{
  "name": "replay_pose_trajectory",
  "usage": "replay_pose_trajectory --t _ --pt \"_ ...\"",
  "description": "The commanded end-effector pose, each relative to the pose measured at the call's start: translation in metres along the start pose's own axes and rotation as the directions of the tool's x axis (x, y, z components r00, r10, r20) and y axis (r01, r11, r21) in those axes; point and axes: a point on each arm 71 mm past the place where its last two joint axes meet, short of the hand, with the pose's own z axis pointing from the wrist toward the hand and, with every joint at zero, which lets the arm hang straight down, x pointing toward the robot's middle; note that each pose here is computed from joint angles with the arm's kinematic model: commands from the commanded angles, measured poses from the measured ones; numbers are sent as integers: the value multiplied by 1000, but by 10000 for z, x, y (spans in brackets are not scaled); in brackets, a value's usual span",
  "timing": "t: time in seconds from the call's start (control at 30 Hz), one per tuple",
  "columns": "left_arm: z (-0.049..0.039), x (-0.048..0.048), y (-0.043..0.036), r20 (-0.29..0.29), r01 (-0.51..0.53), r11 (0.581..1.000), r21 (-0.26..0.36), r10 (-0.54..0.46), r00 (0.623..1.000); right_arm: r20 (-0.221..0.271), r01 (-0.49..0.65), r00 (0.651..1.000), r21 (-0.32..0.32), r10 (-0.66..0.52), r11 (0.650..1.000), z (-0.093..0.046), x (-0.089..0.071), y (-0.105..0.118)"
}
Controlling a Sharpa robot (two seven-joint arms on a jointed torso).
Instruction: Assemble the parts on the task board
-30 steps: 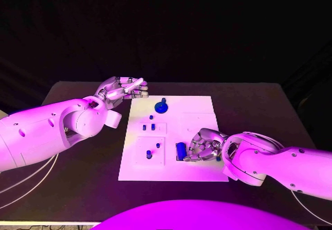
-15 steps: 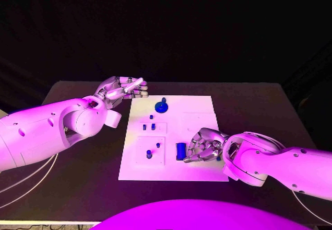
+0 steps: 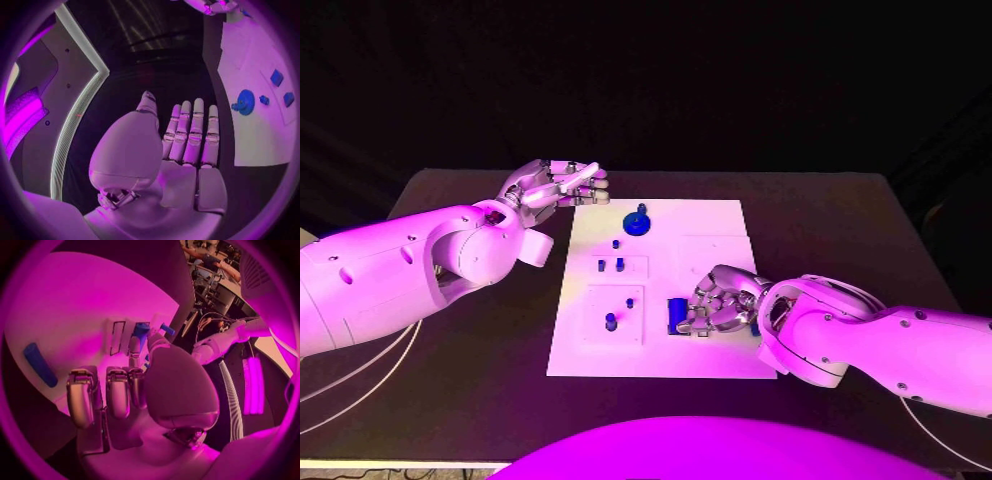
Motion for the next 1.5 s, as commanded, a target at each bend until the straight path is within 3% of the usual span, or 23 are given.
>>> replay_pose_trajectory --t 0.03,0.2,0.33,0.57,0.9,1.07,1.2,1.5 --pt "8 23 -10 -15 7 1000 8 -7 1000 21 55 998 -3 -55 998 14 13 4" --pt "8 21 -10 -15 7 1000 8 -7 1000 56 75 996 3 -75 997 21 4 1" --pt "8 21 -9 -15 7 1000 8 -7 1000 113 70 991 13 -71 997 16 -38 -22" --pt "9 23 -9 -16 7 1000 8 -7 1000 147 36 989 -8 -35 999 -8 -61 -20" --pt "6 17 -7 -15 7 1000 6 -7 1000 181 -163 966 -125 185 979 -133 -165 -55" --pt "6 15 -4 -15 7 1000 5 -7 1000 177 -222 953 -143 246 964 -227 -263 -142" --pt "6 16 -2 -14 6 1000 5 -6 1000 186 -214 955 -111 232 970 -306 -351 -291" --pt "-2 16 -8 -11 5 1000 14 -5 1000 241 18 970 44 -28 999 -487 -535 -686"
